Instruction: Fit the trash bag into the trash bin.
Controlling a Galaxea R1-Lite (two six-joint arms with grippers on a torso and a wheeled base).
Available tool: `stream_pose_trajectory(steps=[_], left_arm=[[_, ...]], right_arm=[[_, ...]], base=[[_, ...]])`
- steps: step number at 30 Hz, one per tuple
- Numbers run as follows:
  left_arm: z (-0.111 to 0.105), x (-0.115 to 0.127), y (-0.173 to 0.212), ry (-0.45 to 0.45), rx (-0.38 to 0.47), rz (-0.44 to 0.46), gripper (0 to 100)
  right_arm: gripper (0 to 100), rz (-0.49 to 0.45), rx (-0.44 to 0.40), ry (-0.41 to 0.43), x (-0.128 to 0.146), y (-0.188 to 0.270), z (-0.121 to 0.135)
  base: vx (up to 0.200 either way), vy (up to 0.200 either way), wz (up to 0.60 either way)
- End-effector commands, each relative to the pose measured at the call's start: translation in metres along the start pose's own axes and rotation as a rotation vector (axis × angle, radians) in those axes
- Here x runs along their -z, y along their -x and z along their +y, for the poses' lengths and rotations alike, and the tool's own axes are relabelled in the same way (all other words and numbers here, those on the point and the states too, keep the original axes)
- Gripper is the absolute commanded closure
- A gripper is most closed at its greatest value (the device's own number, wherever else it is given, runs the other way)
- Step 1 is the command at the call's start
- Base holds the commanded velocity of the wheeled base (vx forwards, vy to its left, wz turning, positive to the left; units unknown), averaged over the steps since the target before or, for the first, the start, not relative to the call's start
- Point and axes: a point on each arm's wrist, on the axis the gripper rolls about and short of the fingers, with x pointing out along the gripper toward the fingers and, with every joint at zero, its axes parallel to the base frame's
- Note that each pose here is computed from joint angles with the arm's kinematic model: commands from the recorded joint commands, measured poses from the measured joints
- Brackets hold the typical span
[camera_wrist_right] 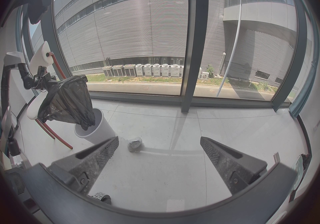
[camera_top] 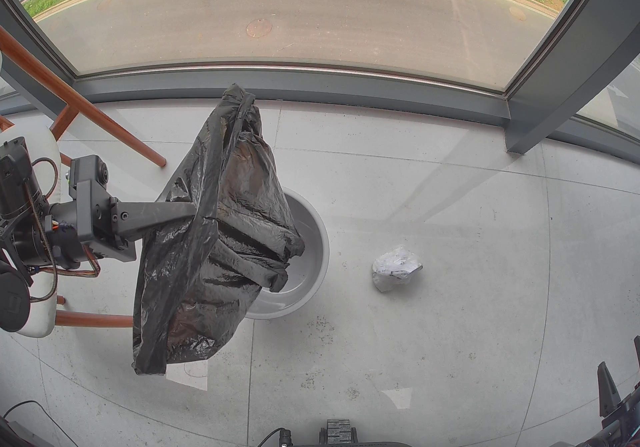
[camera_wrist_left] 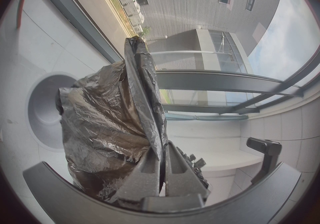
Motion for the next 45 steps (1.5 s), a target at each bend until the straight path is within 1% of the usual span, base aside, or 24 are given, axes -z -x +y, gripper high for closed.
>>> stream_pose_trajectory(steps=[1,4,6,9,10,12,14,16,18,20,22,23,25,27,30,31,32,33,34,36,38,41,43,45], left_arm=[[0.002,0.0,-0.005,-0.047,-0.04,-0.039,100],[0.003,0.001,-0.005,-0.08,-0.081,-0.076,100],[0.005,0.003,-0.005,-0.091,-0.109,-0.093,100],[0.011,0.006,-0.005,-0.133,-0.158,-0.117,100],[0.019,0.01,-0.009,-0.158,-0.19,-0.109,100],[0.027,0.019,-0.021,-0.209,-0.21,-0.076,100],[0.03,0.025,-0.034,-0.256,-0.277,-0.094,100],[0.026,0.029,-0.049,-0.264,-0.317,-0.113,100],[0.022,0.032,-0.058,-0.269,-0.322,-0.119,100],[0.018,0.033,-0.064,-0.281,-0.302,-0.109,100],[0.016,0.032,-0.067,-0.301,-0.301,-0.106,100],[0.016,0.03,-0.068,-0.342,-0.31,-0.094,100],[0.017,0.03,-0.068,-0.392,-0.339,-0.055,100],[0.015,0.032,-0.066,-0.405,-0.393,0.022,100],[0.001,0.033,-0.061,-0.433,-0.461,0.126,100],[-0.001,0.032,-0.059,-0.44,-0.537,0.196,100],[-0.002,0.031,-0.058,-0.451,-0.584,0.218,100],[-0.003,0.028,-0.058,-0.469,-0.621,0.212,100],[-0.003,0.026,-0.06,-0.487,-0.64,0.209,100],[0.0,0.023,-0.066,-0.518,-0.647,0.221,100],[0.0,0.019,-0.068,-0.583,-0.655,0.231,100],[-0.001,0.016,-0.069,-0.717,-0.658,0.267,100],[0.003,0.017,-0.071,-0.813,-0.651,0.317,100],[0.007,0.02,-0.071,-0.875,-0.646,0.362,100]], right_arm=[[0,0.01,-0.001,-0.001,0.005,-0.001,0.0],[0,0.01,-0.001,-0.001,0.005,-0.001,0.0],[0,0.01,-0.001,-0.001,0.005,-0.001,0.0],[0,0.01,-0.001,-0.001,0.005,-0.001,0.0],[0,0.01,-0.001,-0.002,0.005,-0.001,0.0],[0,0.01,-0.001,-0.002,0.005,-0.001,0.0],[0,0.01,-0.001,-0.002,0.005,-0.001,0.0],[0,0.01,-0.001,-0.002,0.005,-0.001,0.0],[0,0.01,-0.001,-0.002,0.005,-0.001,0.0],[0,0.01,-0.001,-0.002,0.005,-0.001,0.0],[0,0.01,0.001,-0.002,0.005,-0.001,0.0],[0,0.01,0.001,-0.002,0.005,-0.001,0.0],[0,0.01,0.004,-0.004,0.005,-0.001,0.0],[0,0.013,0.004,-0.002,0.005,-0.001,0.0],[0,0.013,0.003,0.003,0.005,-0.001,0.0],[0,0.013,0.003,0.003,0.005,-0.001,0.0],[0,0.013,0.003,0.003,0.005,-0.001,0.0],[0,0.013,0.003,0.003,0.005,-0.001,0.0],[0,0.013,0.004,0.003,0.005,-0.001,0.0],[0,0.015,0.003,0.004,0.005,-0.001,0.0],[0,0.015,0.003,0.006,0.005,-0.001,0.0],[0,0.015,0.003,0.006,0.005,-0.001,0.0],[0,0.015,0.004,0.006,0.005,-0.001,0.0],[0,0.013,0.007,0.004,0.005,-0.001,0.0]], base=[[0.0,0.0,0.0],[0.0,0.0,0.0],[0.0,0.0,0.0],[0.0,0.0,0.0],[0.0,0.0,0.0],[0.0,0.0,0.0],[0.0,0.0,0.0],[0.0,0.0,0.0],[0.0,0.0,0.0],[0.0,0.0,0.0],[0.0,0.0,0.0],[0.0,0.0,0.0],[0.0,0.0,0.0],[0.0,0.0,0.0],[0.0,0.0,0.0],[0.0,0.0,0.0],[0.0,0.0,0.0],[0.0,0.0,0.0],[0.0,0.0,0.0],[0.0,0.0,0.0],[0.0,0.0,0.0],[0.0,0.0,0.0],[0.0,0.0,0.0],[0.0,0.0,0.0]])
